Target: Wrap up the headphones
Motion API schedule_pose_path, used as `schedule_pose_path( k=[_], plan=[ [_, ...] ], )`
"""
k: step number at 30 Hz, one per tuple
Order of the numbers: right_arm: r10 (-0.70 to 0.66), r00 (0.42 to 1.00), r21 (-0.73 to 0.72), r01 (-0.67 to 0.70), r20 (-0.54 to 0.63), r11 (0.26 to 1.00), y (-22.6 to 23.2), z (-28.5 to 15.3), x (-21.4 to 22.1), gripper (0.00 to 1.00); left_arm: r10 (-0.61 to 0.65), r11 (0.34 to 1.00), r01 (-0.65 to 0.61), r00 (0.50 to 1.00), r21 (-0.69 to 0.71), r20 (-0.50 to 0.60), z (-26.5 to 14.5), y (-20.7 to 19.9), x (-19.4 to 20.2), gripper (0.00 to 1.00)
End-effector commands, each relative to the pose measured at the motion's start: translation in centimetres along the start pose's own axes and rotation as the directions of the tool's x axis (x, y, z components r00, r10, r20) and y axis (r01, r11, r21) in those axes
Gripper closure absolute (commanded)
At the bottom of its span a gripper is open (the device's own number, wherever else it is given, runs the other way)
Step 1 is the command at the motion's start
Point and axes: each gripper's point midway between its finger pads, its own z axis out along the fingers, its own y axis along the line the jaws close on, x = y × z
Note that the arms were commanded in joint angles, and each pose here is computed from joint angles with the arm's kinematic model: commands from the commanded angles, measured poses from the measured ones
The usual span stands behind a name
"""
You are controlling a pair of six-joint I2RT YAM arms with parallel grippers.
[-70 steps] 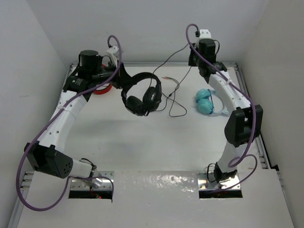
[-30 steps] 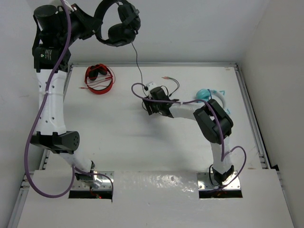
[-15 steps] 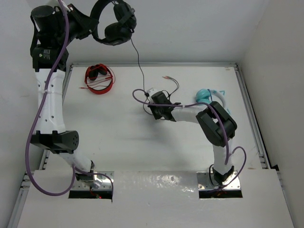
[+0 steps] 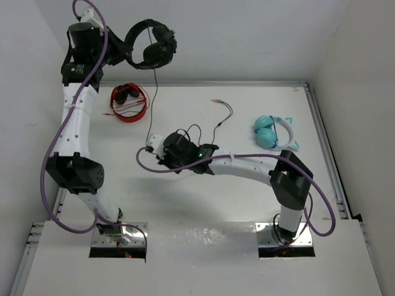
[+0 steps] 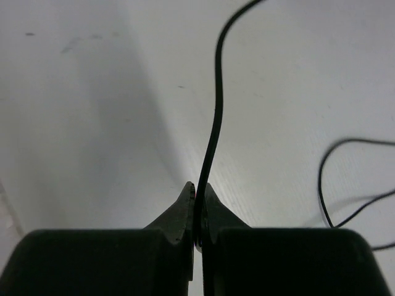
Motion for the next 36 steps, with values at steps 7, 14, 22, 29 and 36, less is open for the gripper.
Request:
schedule_pose_path(
  k=[7,14,22,29,36],
  plan=[
    [-0.187,0.955,-0.258,0.245,0.230,0.935,6.0,-8.6,-11.3,1.00,0.287,0.918,-0.247,0.954,-0.311,0.091,5.7,8.8,-1.0,1.00],
    [-0.274,0.873,0.025,0.289,0.404,0.957,0.2,-17.2,-21.8,1.00,0.599,0.716,-0.594,0.793,-0.367,-0.116,7.8,11.1,6.7,1.00],
    [-0.223,0.820,0.387,0.003,0.527,0.922,-13.3,-27.6,-25.8,1.00,0.718,0.601,-0.749,0.659,-0.278,-0.223,6.0,11.9,11.2,1.00],
    [-0.238,0.821,0.566,-0.120,0.519,0.816,-19.2,-32.3,-25.0,1.00,0.746,0.580,-0.789,0.614,-0.201,-0.259,5.4,11.6,12.9,1.00],
    [-0.193,0.872,0.706,-0.215,0.450,0.674,-26.9,-35.0,-21.1,1.00,0.757,0.614,-0.789,0.602,-0.041,-0.255,3.7,8.6,13.9,1.00]
  ],
)
